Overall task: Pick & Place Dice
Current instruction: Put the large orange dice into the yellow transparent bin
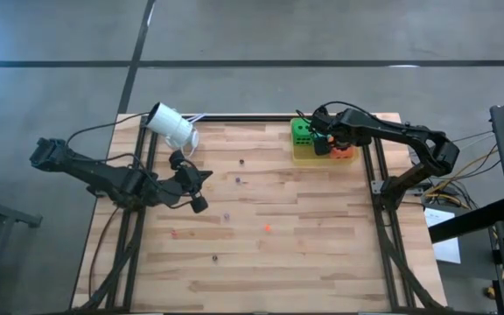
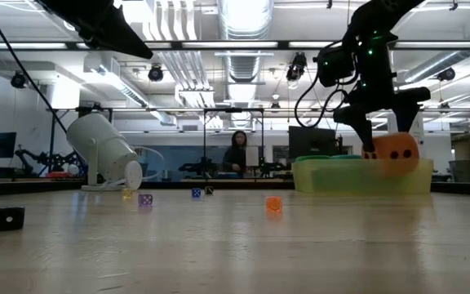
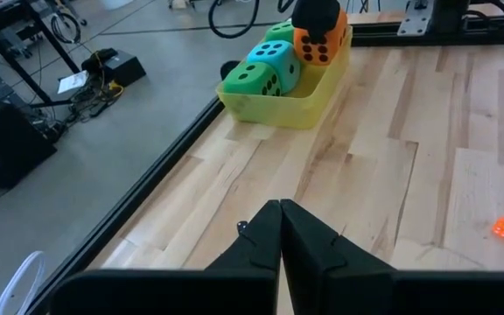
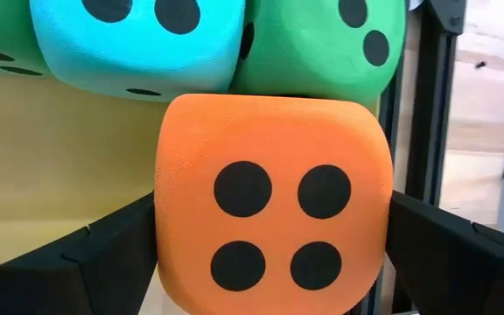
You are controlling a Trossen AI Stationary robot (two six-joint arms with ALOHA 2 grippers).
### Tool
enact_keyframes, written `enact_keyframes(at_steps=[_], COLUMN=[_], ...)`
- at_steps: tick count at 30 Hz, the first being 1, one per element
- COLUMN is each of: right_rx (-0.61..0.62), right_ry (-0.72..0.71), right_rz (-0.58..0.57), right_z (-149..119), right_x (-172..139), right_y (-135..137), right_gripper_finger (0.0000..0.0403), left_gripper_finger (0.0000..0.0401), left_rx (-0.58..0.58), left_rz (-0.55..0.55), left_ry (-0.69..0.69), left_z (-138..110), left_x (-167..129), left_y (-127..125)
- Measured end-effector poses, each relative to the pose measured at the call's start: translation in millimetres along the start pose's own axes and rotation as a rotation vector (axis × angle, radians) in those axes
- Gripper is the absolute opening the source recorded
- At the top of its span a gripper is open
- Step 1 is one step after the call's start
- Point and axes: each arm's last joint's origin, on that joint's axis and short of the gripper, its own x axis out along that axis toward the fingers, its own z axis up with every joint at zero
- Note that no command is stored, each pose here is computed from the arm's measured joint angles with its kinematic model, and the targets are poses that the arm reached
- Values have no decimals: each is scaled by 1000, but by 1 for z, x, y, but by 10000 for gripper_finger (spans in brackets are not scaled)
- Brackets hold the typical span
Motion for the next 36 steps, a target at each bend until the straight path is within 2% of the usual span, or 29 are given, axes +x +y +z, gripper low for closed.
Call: enact_keyframes(at_steps=[17,24,36], right_rx=[6,0,22], right_ry=[3,-2,9], right_rz=[-27,-31,-48], right_z=[-1,-1,-4], right_x=[0,0,-2], right_y=[-2,-2,-5], right_gripper_finger=[381,398,400], left_gripper_finger=[12,12,12], left_rx=[2,2,3], left_rz=[1,1,1], left_ry=[2,2,3], left_z=[0,0,0], left_x=[0,0,0], left_y=[0,0,0])
